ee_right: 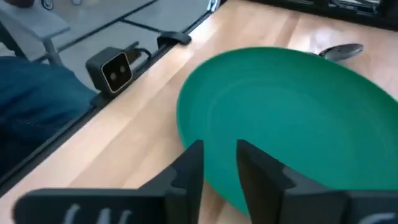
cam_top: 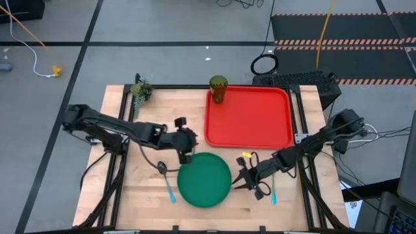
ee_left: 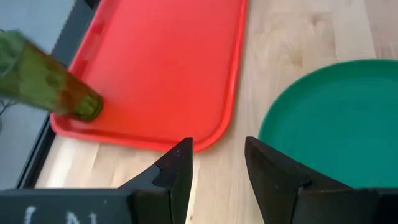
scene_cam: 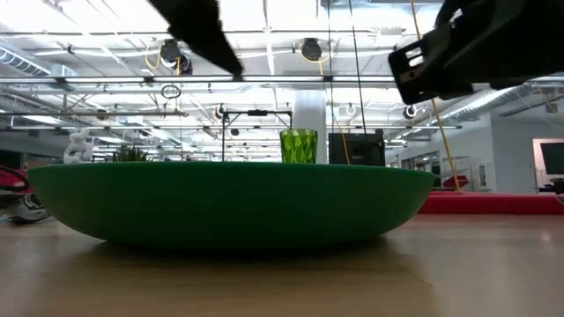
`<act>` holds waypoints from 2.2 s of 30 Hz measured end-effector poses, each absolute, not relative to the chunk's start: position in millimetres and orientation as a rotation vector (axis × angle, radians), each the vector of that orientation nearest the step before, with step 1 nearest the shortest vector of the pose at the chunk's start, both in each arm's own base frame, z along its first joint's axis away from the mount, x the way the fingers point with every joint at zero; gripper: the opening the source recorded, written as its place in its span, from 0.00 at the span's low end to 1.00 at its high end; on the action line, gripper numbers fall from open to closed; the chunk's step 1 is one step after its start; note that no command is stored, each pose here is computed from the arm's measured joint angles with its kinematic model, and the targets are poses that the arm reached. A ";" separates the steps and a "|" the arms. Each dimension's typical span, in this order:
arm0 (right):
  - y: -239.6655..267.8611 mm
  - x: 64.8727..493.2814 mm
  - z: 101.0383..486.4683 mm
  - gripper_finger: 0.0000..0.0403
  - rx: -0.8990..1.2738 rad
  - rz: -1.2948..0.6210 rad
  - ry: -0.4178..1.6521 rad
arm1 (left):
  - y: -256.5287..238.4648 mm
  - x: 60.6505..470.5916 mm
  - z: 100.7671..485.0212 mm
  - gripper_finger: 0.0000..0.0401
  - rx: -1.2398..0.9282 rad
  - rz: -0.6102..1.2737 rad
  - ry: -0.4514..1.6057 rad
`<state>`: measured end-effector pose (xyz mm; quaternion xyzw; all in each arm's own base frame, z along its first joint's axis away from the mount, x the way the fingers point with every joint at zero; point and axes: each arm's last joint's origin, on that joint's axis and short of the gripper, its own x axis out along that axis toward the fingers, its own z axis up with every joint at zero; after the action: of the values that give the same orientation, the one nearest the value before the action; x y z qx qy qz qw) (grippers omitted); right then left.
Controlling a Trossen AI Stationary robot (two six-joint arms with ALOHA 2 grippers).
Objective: Pick and place plate/cup/fork/spoon on tray
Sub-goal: Put the green plate on the red tray
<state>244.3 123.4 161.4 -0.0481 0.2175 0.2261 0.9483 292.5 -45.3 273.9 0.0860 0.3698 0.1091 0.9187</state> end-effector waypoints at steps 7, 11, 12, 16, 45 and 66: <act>129.5 254.7 149.7 0.35 -0.097 0.495 0.373 | -40.7 268.7 260.8 0.37 0.158 0.225 0.710; 139.1 266.5 142.4 0.42 -0.097 0.556 0.367 | -40.0 268.1 260.0 0.37 0.158 0.227 0.711; 142.2 271.0 141.4 0.43 -0.100 0.565 0.371 | -39.9 268.2 260.1 0.37 0.163 0.225 0.709; 151.4 283.5 132.6 0.47 -0.120 0.590 0.399 | -40.5 270.5 262.7 0.37 0.175 0.217 0.678; 158.0 288.5 111.3 0.36 -0.260 0.573 0.513 | -41.2 274.2 267.5 0.37 0.186 0.206 0.621; 154.3 285.7 106.0 0.02 -0.339 0.583 0.579 | -41.7 276.4 270.3 0.37 0.175 0.206 0.584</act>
<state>285.7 154.3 106.0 -0.1639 0.2801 0.2821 0.9028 276.4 -41.7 270.3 0.0862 0.2872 0.1014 0.9486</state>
